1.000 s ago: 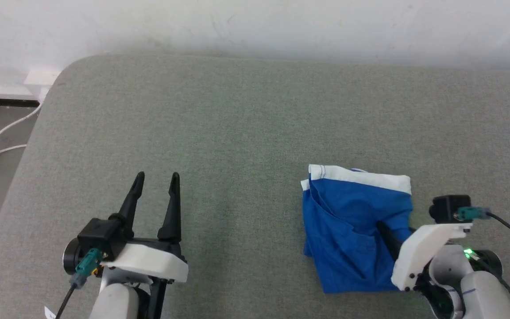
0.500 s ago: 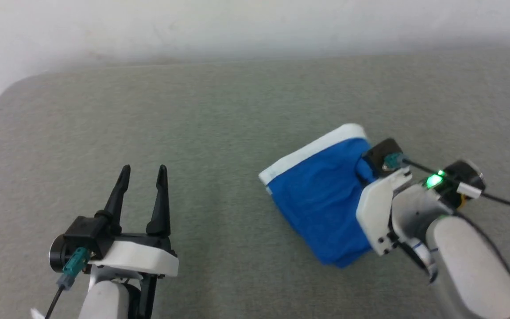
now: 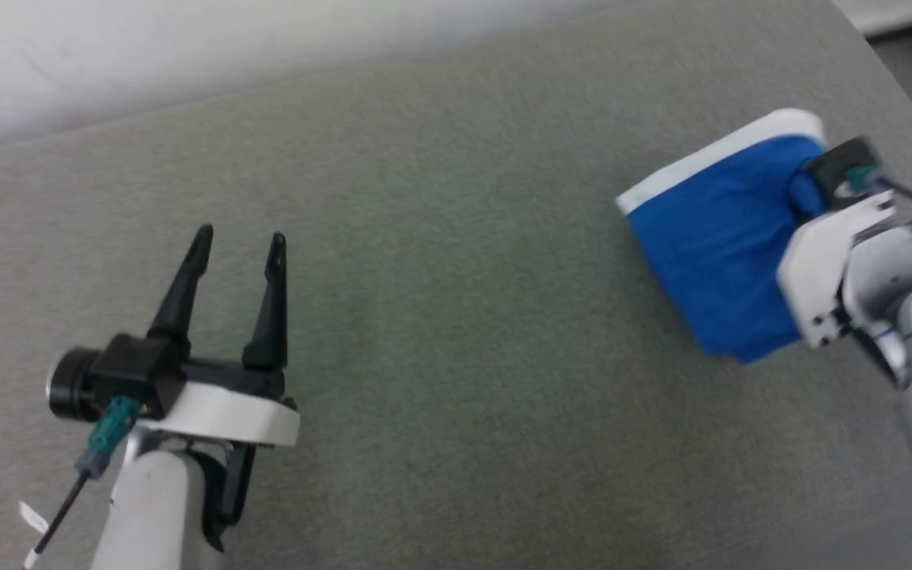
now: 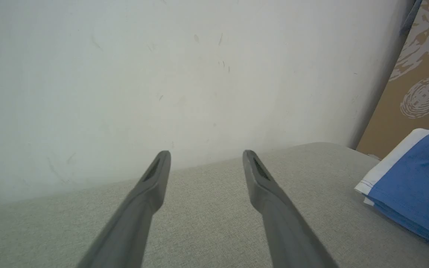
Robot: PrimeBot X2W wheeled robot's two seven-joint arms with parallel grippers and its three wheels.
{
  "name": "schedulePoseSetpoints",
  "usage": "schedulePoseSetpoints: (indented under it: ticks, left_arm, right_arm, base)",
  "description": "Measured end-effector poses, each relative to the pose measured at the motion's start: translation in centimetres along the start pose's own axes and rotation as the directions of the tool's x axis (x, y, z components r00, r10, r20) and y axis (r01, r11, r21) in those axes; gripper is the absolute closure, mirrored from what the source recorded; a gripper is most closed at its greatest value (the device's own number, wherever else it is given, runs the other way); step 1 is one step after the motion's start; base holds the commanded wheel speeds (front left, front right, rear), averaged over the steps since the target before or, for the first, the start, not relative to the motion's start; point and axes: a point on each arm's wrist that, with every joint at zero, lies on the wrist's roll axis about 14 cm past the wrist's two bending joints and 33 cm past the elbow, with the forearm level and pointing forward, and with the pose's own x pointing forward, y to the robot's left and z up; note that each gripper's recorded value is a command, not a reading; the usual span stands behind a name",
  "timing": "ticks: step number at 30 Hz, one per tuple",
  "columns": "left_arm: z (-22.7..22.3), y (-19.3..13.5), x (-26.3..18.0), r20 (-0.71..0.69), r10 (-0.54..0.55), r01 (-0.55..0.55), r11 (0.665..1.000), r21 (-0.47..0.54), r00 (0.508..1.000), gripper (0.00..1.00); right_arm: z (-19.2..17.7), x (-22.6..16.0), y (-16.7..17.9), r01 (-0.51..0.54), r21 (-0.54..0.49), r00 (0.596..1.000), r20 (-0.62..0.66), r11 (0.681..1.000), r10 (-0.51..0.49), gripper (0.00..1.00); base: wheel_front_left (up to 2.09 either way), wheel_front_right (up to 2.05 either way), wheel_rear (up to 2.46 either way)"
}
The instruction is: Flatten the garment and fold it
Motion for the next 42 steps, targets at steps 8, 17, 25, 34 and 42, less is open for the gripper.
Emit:
schedulePoseSetpoints:
  ticks: [8,17,25,34,42]
  left_arm:
    - [-2.9,-1.5,4.0,-0.032,-0.109,0.109,0.994,-0.011,0.994,0.0]
    - [-7.9,-0.9,5.1,-0.11,-0.129,0.123,0.991,-0.055,0.986,0.0]
    - [-9.8,2.0,3.6,-0.16,-0.064,0.059,0.998,-0.038,0.985,0.0]
    - [-8.9,3.0,2.2,-0.146,0.001,-0.008,0.999,-0.051,0.989,0.0]
    - [-6.5,3.0,-0.7,-0.145,0.072,-0.086,0.992,-0.091,0.987,0.0]
  right_arm:
    - [-3.1,1.9,-8.8,0.202,0.002,0.978,-0.06,0.979,-0.202,1.0]
    - [-6.7,5.4,-11.7,0.272,-0.049,0.949,-0.152,0.961,-0.276,1.0]
    - [-7.6,8.3,-12.5,0.27,-0.171,0.934,-0.19,0.947,-0.301,0.59]
    - [-5.3,8.1,-14.2,0.352,-0.101,0.931,-0.064,0.93,-0.36,0.0]
    - [-1.3,5.4,-11.5,0.301,0.119,0.927,0.196,0.946,-0.319,0.0]
  base:
    - [0.0,0.0,0.0]
    - [0.0,0.0,0.0]
    - [0.0,0.0,0.0]
    - [0.0,0.0,0.0]
    - [0.0,0.0,0.0]
